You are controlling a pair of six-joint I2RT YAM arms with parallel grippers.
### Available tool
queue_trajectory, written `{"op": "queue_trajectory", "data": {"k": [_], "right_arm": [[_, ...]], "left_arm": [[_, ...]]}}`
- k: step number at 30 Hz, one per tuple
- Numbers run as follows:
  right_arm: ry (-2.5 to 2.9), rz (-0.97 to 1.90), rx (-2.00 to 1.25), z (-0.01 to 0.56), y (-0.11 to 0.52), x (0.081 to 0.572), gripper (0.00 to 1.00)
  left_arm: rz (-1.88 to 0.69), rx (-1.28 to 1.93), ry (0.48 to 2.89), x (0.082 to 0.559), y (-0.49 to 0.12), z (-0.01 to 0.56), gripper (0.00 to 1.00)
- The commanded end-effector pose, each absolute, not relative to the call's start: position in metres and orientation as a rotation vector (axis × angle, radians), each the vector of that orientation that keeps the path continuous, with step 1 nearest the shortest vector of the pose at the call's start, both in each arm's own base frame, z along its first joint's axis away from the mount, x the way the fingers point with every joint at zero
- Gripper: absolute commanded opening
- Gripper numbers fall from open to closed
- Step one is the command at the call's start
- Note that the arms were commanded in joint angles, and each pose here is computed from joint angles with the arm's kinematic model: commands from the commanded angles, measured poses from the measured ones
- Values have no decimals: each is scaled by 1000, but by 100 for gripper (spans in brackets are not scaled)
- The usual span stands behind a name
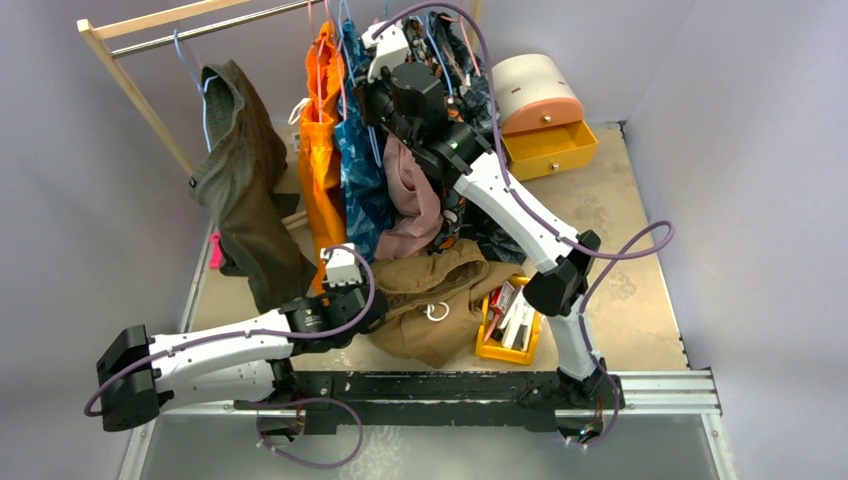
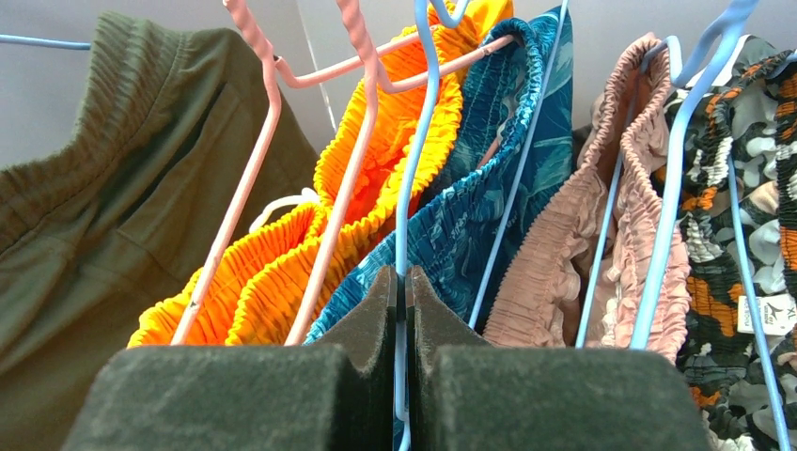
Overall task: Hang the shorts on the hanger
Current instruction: Pick up the hanger from the clothesline.
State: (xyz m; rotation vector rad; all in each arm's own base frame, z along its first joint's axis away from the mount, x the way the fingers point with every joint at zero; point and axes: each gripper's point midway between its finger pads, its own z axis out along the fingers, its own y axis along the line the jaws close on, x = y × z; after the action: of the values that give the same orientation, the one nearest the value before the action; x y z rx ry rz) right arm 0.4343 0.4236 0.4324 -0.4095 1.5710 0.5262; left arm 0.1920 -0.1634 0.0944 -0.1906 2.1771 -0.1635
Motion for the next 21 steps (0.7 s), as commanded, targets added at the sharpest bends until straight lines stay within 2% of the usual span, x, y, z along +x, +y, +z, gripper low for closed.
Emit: {"op": "queue_trajectory", "data": {"k": [1, 21], "right_arm": [[1415, 627, -325, 502, 410, 415, 0], [1365, 708, -283, 516, 399, 397, 0]], "left_arm": [[-196, -211, 2147, 195, -165, 106, 37], [-198, -218, 2149, 195, -164, 105, 36]]}}
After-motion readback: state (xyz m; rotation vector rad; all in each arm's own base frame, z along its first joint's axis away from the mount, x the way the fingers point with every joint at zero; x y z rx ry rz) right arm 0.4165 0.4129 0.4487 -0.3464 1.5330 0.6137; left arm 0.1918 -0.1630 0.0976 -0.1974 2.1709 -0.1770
